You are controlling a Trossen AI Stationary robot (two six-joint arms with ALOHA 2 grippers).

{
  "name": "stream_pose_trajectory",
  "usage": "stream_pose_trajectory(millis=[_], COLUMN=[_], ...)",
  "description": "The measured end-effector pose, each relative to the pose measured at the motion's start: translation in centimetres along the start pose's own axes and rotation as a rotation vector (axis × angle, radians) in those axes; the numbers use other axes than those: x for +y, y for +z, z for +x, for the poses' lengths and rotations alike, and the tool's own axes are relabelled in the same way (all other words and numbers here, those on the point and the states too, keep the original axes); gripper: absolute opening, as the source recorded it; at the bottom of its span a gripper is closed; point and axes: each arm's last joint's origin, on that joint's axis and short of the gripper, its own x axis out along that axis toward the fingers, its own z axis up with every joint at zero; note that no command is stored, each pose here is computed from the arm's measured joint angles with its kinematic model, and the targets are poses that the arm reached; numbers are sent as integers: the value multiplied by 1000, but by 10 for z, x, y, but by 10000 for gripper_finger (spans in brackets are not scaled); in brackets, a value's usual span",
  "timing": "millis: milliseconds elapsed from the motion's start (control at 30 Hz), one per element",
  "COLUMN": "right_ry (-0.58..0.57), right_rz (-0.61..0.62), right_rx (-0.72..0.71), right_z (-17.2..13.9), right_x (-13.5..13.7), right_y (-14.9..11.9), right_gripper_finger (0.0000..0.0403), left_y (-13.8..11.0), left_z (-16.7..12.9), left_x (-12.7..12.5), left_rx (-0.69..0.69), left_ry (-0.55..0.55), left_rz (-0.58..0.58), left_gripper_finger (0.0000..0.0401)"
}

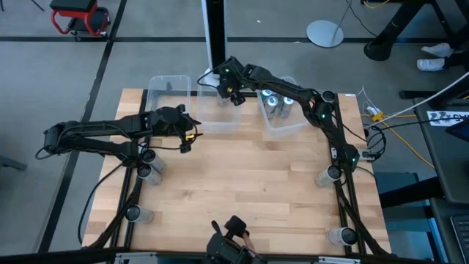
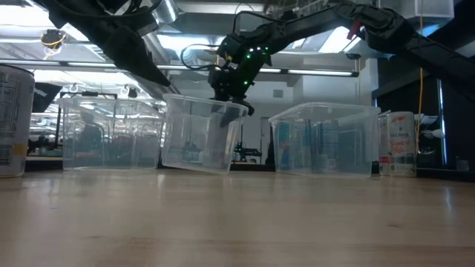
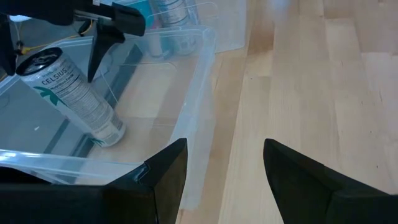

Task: Sort soda cans
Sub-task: Put the top center white-pink soda can into the top center transparent bin, then put the bottom right white-pink soda can into the top center transparent bin

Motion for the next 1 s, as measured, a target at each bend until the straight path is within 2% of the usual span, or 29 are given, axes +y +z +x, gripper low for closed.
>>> stream_pose_trajectory(millis=[500, 600, 800, 1000], right_ry=[-27, -28, -6, 104], right_rz=[-1, -2, -16, 6], right_rx=[-28, -39, -68, 35], right_z=[-8, -17, -76, -150], right_x=[-5, -8, -15, -4], right_y=[3, 4, 11, 10], right_gripper_finger=[363, 363, 363, 363], left_y=[0, 0, 1, 1], left_z=[0, 0, 0, 0], left_x=[0, 0, 0, 0], left_rx=[0, 0, -5, -7], left_ry=[0, 0, 1, 1], left_rz=[0, 1, -5, -10], left_gripper_finger=[200, 200, 200, 200])
